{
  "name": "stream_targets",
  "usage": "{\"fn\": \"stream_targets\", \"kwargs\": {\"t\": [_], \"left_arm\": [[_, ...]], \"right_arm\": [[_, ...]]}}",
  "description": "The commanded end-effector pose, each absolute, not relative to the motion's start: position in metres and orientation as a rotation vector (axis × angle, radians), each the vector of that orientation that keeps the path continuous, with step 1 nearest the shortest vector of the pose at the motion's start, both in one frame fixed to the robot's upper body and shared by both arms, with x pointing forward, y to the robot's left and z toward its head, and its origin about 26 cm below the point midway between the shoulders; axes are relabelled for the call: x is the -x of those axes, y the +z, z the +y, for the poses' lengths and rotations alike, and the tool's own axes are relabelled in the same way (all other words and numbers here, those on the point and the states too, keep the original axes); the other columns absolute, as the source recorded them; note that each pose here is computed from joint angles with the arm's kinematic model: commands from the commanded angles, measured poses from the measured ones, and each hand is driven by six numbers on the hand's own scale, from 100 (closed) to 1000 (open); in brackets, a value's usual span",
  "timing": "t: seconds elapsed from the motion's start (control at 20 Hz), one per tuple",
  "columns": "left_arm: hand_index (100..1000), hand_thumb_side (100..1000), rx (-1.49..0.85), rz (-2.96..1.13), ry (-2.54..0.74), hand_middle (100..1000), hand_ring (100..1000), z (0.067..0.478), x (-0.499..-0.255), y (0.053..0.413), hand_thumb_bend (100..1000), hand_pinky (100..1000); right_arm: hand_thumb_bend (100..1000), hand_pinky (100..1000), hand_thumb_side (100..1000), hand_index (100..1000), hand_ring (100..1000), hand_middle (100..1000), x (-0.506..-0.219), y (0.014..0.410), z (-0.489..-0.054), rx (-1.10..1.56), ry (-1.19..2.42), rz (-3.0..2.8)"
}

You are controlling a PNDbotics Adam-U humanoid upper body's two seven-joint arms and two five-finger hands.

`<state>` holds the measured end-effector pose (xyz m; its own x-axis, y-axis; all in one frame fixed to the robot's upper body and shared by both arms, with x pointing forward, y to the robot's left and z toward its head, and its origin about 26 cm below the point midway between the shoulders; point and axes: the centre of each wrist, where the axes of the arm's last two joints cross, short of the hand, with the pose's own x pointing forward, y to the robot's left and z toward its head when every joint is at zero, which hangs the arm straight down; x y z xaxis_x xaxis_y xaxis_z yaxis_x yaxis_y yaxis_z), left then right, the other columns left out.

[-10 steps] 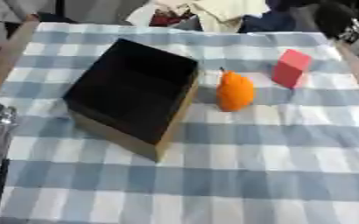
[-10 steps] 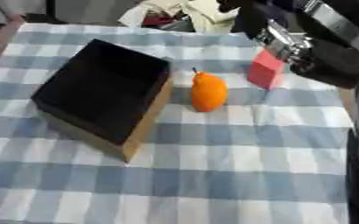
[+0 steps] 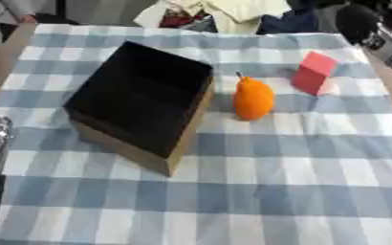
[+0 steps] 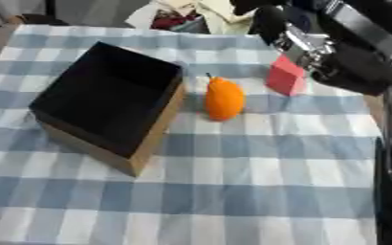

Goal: Pick up objects on the table and place them in the box.

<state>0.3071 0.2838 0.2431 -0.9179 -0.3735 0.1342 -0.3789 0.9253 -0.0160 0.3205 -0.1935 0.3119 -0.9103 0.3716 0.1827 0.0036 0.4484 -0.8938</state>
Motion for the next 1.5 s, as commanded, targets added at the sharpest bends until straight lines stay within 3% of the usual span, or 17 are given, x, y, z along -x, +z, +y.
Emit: {"fn": "stream_targets", "kwargs": {"t": [0.05, 0.55, 0.95, 1.5], "left_arm": [[694, 819, -0.587, -2.981, 0.054, 567, 595, 0.285, -0.304, 0.251, 138, 472], [692, 819, -0.583, -2.978, 0.045, 567, 595, 0.285, -0.304, 0.25, 137, 472], [691, 818, -0.581, -2.974, 0.035, 568, 595, 0.285, -0.304, 0.25, 137, 471], [691, 818, -0.585, -2.968, 0.035, 570, 596, 0.285, -0.304, 0.248, 136, 471]], "right_arm": [[100, 859, 1000, 846, 820, 725, -0.317, 0.32, -0.195, 0.355, 1.466, -2.369], [100, 854, 1000, 845, 836, 755, -0.335, 0.331, -0.195, 0.494, 1.469, -2.315], [100, 854, 1000, 844, 862, 800, -0.385, 0.343, -0.195, 0.783, 1.453, -2.195], [100, 879, 1000, 874, 904, 861, -0.446, 0.329, -0.213, 0.992, 1.428, -2.089]]}}
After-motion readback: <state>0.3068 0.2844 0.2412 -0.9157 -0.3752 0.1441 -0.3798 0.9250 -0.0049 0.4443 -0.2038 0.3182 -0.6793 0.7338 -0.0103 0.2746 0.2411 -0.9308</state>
